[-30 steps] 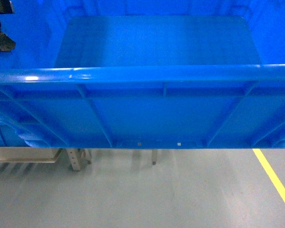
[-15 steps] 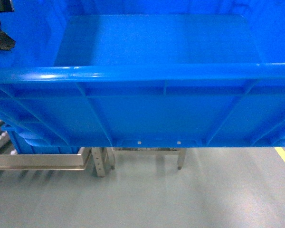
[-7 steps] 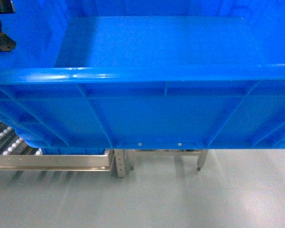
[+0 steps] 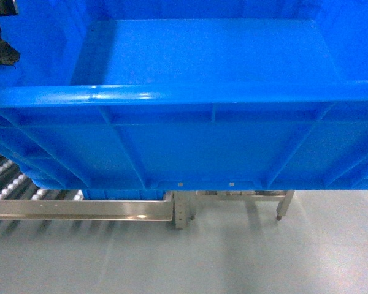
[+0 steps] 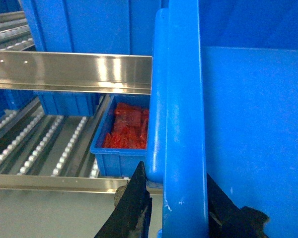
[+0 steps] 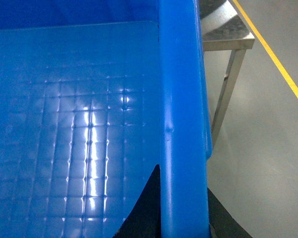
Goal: Place box next to blue box on left shelf
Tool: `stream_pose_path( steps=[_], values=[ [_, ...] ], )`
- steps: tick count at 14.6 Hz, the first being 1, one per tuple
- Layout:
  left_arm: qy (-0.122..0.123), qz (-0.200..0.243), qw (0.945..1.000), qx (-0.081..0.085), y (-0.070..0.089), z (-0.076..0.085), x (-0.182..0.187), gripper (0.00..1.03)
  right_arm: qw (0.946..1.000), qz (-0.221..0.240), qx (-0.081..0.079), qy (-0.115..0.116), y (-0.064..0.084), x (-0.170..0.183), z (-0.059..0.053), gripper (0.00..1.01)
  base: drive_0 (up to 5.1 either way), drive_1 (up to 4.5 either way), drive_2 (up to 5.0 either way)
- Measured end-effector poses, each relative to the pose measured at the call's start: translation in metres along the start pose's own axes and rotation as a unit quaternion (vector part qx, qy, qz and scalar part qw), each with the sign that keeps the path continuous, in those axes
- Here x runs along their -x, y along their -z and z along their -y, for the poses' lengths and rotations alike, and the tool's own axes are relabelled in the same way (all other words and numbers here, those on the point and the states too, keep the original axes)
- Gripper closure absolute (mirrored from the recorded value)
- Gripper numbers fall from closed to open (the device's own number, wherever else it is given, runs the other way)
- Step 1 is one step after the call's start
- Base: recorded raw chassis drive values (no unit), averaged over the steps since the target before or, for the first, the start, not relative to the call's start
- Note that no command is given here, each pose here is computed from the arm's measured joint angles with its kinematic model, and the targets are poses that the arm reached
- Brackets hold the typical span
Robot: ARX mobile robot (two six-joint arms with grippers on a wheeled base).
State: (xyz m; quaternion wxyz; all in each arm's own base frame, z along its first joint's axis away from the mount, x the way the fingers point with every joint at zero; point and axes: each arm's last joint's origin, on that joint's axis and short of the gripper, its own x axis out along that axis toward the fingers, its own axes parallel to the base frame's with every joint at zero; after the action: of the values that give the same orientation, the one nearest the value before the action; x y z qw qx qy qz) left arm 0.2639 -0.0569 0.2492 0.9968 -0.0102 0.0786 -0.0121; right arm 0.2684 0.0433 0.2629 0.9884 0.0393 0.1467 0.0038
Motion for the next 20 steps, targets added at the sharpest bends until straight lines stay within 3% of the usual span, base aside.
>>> stream_pose_path(
  steps=[20],
  values=[
    [0.000, 0.001, 1.0000, 0.001, -0.0001, 0.0000, 0.0000, 0.87, 1.0000, 0.001, 0.000, 0.000, -0.0002, 0.0001, 0.0000, 0.94, -4.9, 2.36, 2.5]
  ],
)
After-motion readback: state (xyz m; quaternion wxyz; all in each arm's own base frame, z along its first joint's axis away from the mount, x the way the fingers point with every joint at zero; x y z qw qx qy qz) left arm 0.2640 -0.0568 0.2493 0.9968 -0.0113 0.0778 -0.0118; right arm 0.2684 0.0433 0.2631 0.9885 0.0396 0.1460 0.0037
